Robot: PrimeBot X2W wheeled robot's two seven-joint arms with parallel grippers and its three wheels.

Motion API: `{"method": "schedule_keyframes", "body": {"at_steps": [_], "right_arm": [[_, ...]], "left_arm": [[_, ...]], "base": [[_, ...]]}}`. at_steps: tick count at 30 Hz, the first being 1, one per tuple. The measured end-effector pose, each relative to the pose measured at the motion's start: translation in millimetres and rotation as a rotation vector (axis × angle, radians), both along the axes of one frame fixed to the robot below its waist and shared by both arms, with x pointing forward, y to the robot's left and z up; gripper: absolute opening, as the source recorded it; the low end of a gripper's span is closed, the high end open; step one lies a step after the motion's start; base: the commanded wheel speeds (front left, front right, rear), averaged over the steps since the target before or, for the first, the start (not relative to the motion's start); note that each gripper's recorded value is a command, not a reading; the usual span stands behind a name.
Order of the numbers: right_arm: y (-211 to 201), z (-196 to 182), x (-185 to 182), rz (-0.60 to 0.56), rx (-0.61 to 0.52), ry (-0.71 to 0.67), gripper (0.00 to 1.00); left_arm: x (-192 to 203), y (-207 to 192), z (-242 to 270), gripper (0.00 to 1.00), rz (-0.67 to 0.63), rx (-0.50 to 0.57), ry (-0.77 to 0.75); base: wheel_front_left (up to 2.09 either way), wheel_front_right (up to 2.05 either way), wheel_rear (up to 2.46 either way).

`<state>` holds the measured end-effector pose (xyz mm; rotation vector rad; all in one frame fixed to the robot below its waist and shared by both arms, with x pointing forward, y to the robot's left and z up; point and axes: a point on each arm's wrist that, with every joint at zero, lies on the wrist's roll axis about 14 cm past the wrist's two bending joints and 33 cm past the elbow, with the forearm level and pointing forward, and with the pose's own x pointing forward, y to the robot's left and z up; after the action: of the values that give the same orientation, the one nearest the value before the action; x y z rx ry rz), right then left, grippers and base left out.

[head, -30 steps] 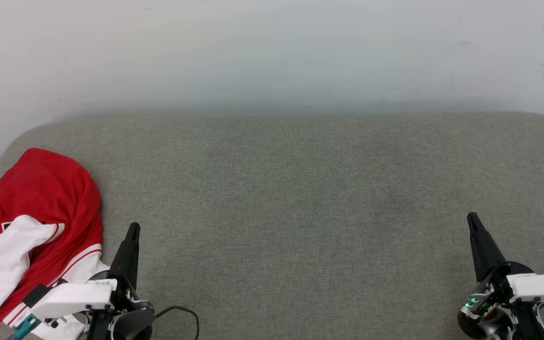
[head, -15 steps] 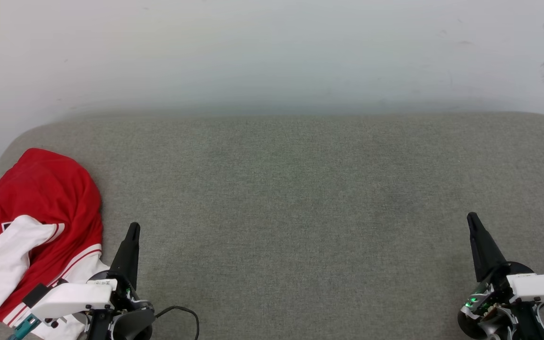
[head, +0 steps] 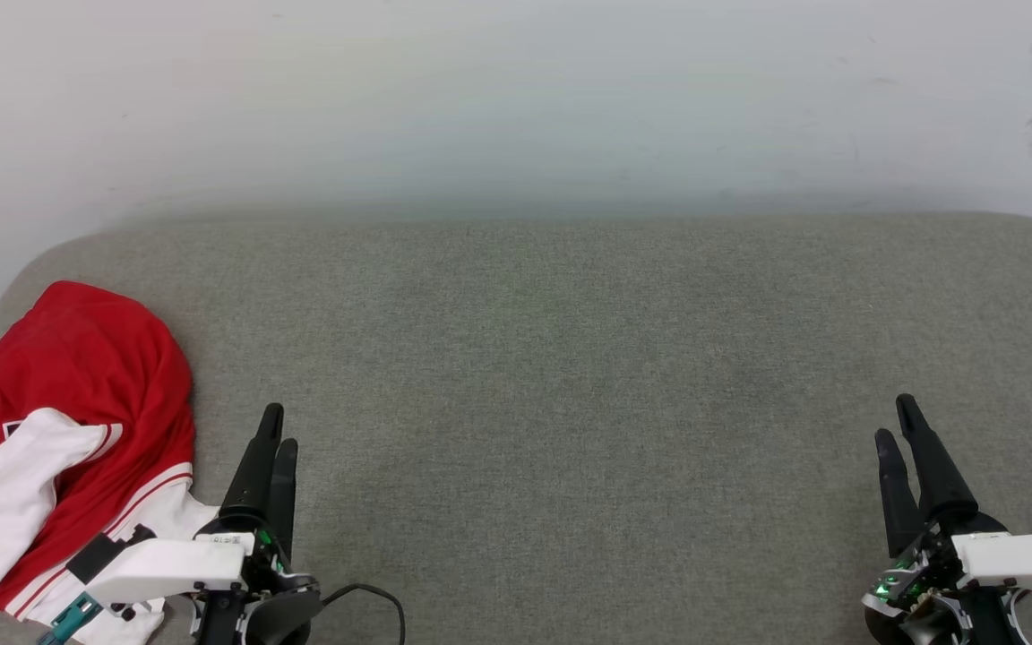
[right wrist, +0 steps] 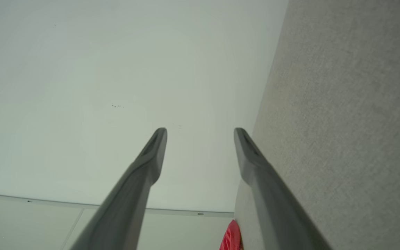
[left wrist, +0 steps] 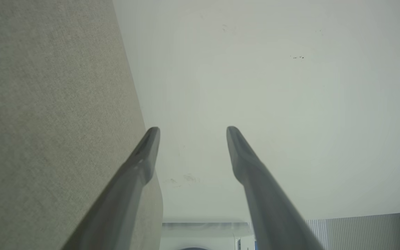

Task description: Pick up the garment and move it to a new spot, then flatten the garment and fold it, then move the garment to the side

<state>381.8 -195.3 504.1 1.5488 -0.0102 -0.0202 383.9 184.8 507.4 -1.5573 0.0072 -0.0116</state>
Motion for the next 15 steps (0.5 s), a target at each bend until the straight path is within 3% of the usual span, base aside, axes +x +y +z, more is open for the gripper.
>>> {"method": "schedule_keyframes", "body": {"at_steps": [9, 15], "right_arm": [[4, 14, 0, -0.009, -0.051, -0.043, 1.0], [6, 18, -2, -0.005, -0.172, -0.053, 1.0]], "left_arm": [[1, -10, 18, 1.0, -0.011, 0.043, -0.056], [1, -14, 25, 1.0, -0.014, 0.171, -0.081]], "base": [[0.0, 0.0, 0.0], [0.0, 0.0, 0.0]]}}
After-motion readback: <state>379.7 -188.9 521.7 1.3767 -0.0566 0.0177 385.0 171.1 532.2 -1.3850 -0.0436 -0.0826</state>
